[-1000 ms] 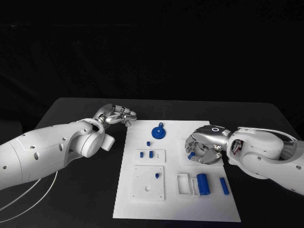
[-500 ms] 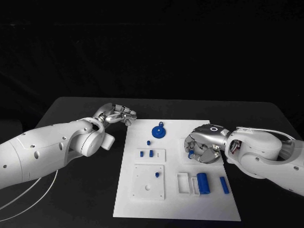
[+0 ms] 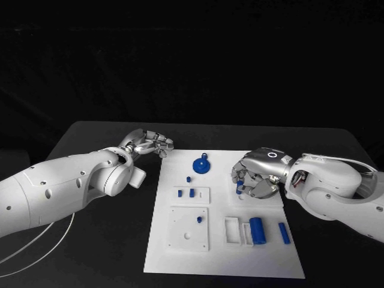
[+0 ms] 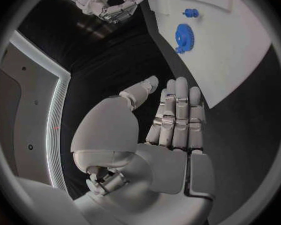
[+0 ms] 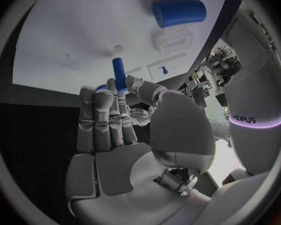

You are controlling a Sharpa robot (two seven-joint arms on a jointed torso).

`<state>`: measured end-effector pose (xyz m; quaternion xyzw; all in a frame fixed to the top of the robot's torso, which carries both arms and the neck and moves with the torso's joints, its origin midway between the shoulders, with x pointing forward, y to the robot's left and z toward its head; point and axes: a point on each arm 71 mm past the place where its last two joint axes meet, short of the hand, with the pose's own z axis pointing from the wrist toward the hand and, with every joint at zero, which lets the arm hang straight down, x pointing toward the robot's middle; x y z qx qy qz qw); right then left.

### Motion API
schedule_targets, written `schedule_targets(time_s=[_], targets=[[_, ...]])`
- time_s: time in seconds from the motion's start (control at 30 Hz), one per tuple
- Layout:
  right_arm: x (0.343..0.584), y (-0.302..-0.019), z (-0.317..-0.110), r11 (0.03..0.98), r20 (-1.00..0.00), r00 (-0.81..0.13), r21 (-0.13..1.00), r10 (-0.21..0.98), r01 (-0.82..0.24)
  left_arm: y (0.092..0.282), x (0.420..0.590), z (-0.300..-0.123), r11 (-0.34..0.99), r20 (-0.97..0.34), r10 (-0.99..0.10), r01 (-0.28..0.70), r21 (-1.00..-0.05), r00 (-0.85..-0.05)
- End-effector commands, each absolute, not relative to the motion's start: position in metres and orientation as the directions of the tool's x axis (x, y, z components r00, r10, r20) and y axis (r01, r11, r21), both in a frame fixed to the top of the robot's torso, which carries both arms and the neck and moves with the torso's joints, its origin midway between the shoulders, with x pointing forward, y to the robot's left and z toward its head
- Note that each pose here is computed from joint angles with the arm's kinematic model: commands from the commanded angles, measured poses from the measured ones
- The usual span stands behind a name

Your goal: Assemble the parts on the task board

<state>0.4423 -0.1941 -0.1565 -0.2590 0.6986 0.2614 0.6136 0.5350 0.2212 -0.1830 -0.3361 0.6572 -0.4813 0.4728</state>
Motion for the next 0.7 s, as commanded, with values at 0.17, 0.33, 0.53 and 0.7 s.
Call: schedule_targets(time_s=[0.17,0.33,0.53,0.7], targets=[[0.439,-0.181,-0.141,0.694,-0.996,-0.081,0.074,0.022,-0.716,0.218,0.535,-0.182,0.304,-0.294,-0.893,0.024,-0.952,-0.341],[0.431,-0.164,-0.138,0.656,-0.991,-0.110,0.130,0.072,-0.743,0.218,0.535,-0.182,0.304,-0.294,-0.893,0.024,-0.952,-0.341],[0.419,-0.132,-0.139,0.585,-0.985,-0.139,0.174,0.104,-0.792,0.215,0.535,-0.182,0.302,-0.292,-0.892,0.027,-0.953,-0.346],[0.409,-0.107,-0.155,0.535,-0.979,-0.174,0.202,0.104,-0.820,0.216,0.535,-0.182,0.303,-0.293,-0.892,0.026,-0.953,-0.344]])
